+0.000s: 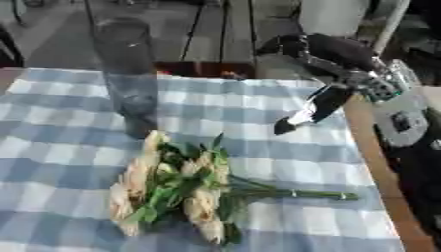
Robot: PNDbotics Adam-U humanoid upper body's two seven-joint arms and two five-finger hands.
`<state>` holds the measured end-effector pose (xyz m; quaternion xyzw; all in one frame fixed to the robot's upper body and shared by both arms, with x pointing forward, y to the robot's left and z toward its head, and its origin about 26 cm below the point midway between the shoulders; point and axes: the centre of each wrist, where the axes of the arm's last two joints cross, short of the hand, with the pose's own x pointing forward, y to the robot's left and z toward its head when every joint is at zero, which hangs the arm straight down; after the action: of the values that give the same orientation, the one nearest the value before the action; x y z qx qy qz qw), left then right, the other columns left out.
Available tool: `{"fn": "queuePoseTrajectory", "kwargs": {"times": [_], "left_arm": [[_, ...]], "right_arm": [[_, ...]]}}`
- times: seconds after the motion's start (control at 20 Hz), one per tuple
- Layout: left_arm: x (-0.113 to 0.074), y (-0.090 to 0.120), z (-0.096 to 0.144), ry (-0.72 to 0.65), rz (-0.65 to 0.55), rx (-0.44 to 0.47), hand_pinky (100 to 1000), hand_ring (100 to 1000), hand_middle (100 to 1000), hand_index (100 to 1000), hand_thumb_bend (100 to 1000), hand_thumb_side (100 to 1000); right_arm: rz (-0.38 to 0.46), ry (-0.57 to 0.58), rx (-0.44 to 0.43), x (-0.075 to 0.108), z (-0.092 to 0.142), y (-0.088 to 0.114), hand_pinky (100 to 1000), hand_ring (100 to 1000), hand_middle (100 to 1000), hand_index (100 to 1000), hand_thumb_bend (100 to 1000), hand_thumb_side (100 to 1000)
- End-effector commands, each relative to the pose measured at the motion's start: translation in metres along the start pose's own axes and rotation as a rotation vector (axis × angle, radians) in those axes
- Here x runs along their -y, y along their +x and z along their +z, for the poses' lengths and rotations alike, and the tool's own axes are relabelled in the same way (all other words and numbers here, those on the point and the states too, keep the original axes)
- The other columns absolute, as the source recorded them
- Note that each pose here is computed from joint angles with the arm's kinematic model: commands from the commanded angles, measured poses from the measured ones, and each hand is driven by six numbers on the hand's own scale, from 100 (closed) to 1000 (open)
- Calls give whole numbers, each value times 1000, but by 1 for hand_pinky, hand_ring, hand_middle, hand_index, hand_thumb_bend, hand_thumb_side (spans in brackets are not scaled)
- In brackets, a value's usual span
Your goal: Arrange flowers into the vase.
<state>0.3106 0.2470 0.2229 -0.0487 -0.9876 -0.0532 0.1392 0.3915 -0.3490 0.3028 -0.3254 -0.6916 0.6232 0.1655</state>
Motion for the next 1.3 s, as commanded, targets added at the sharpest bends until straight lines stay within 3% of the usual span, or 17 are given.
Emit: {"fn": "queuePoseTrajectory", "kwargs": {"times": [0.05, 0.35, 0.85, 0.95, 1.3], "left_arm": [[1, 4, -4, -9, 3, 18, 564, 680, 614, 890, 100, 892], [1, 4, -4, -8, 5, 17, 564, 681, 614, 890, 100, 894], [1, 3, -4, -9, 8, 15, 564, 681, 614, 890, 100, 893], [1, 3, -4, -10, 9, 15, 565, 682, 614, 891, 100, 893], [2, 3, -5, -10, 10, 17, 565, 681, 612, 891, 100, 892]], "right_arm": [[266, 387, 183, 17, -2, 2, 794, 895, 860, 928, 813, 687], [293, 471, 172, 15, -7, 4, 787, 893, 859, 908, 815, 674], [281, 534, 173, 1, -10, 3, 761, 891, 880, 934, 944, 622], [269, 545, 165, -2, -9, 0, 740, 898, 886, 942, 995, 620], [274, 588, 129, -8, -6, -5, 643, 841, 847, 901, 1000, 604]]}}
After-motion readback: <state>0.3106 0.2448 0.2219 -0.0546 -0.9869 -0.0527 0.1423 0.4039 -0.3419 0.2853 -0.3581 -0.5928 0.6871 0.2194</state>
